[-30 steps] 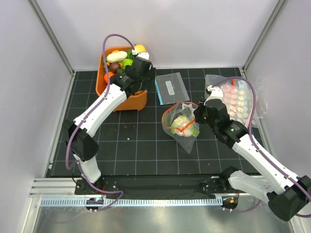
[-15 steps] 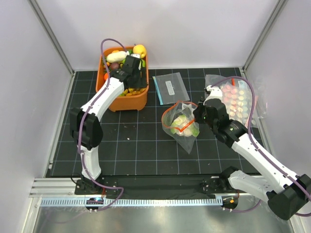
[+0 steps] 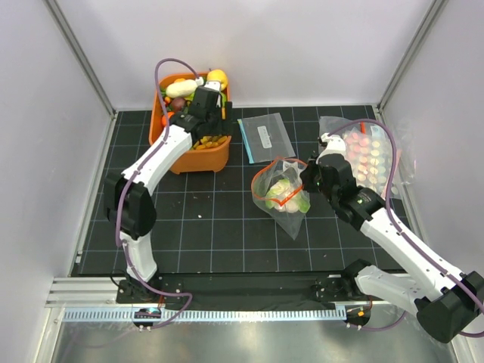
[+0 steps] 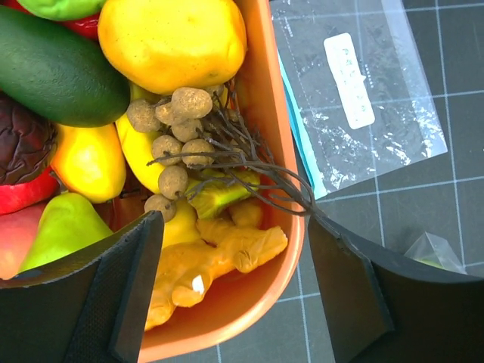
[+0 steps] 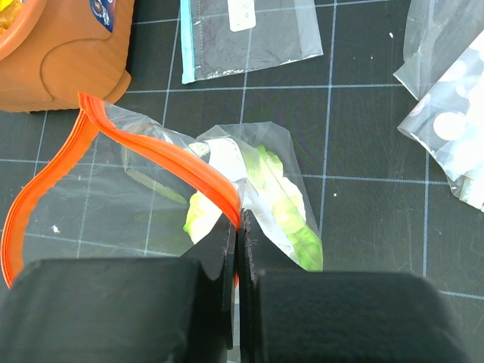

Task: Place the food in the zip-top bag and seal the zipper
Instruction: Pick up the fake fruit from the bin.

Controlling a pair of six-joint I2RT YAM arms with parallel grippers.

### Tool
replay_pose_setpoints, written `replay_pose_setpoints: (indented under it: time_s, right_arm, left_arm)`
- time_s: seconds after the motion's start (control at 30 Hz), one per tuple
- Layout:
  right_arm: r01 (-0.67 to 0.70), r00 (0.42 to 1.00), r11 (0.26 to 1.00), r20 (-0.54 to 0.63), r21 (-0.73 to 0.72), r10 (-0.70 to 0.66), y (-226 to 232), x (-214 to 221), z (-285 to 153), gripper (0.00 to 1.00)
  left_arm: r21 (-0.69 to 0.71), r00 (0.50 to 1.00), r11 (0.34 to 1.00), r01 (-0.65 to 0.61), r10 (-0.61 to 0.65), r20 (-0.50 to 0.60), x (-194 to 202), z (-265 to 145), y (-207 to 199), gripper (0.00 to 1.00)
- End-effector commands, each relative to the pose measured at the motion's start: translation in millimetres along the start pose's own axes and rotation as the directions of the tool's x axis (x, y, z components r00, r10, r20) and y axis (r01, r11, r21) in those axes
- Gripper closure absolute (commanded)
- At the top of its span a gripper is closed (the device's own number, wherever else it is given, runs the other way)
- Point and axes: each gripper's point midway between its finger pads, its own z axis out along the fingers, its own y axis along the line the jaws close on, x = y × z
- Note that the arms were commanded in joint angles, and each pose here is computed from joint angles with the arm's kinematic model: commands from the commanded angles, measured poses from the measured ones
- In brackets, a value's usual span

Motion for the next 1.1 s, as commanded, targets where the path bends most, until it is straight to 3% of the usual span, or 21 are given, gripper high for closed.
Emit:
replay_pose_setpoints:
  time_s: [0.0,0.23,0.4,0.6,0.77,1.07]
  right_arm:
    - [-0.005,0.999,1.0,0.033,-0.019,0.006,4,-9,0,0.99]
    - [-0.005,1.0,1.0,0.029,-0.021,0.005,4,-8,1,0.99]
    - [-0.007,0.999,0.999,0.032,-0.032,0.008,7,-9,0,0.99]
    - [-0.007,1.0,0.999,0.03,-0.032,0.008,6,-8,0,0.99]
    - [-0.006,0.999,0.999,0.034,-0.035,0.007,7,-9,-1,0.99]
    - [-0.007,0.999,0.999,0.037,-0.032,0.008,6,-10,-1,0.99]
  left_arm:
    - [0.042,0.988,0.999,0.012,-0.018,0.151,-41,-26,-14,0.19]
    - [0.044,0.986,0.998,-0.041,0.033,0.164,-41,-23,-26,0.18]
    - [-0.076,0.974,0.984,-0.162,0.172,0.147,-34,-12,-32,0.19]
    - [-0.177,0.968,0.961,-0.21,0.231,0.103,-29,-1,-19,0.35]
    - [-0.235,0.965,0.944,-0.232,0.253,0.064,-23,4,-9,0.42]
    - [-0.232,0.965,0.942,-0.24,0.257,0.045,-21,9,-10,0.67]
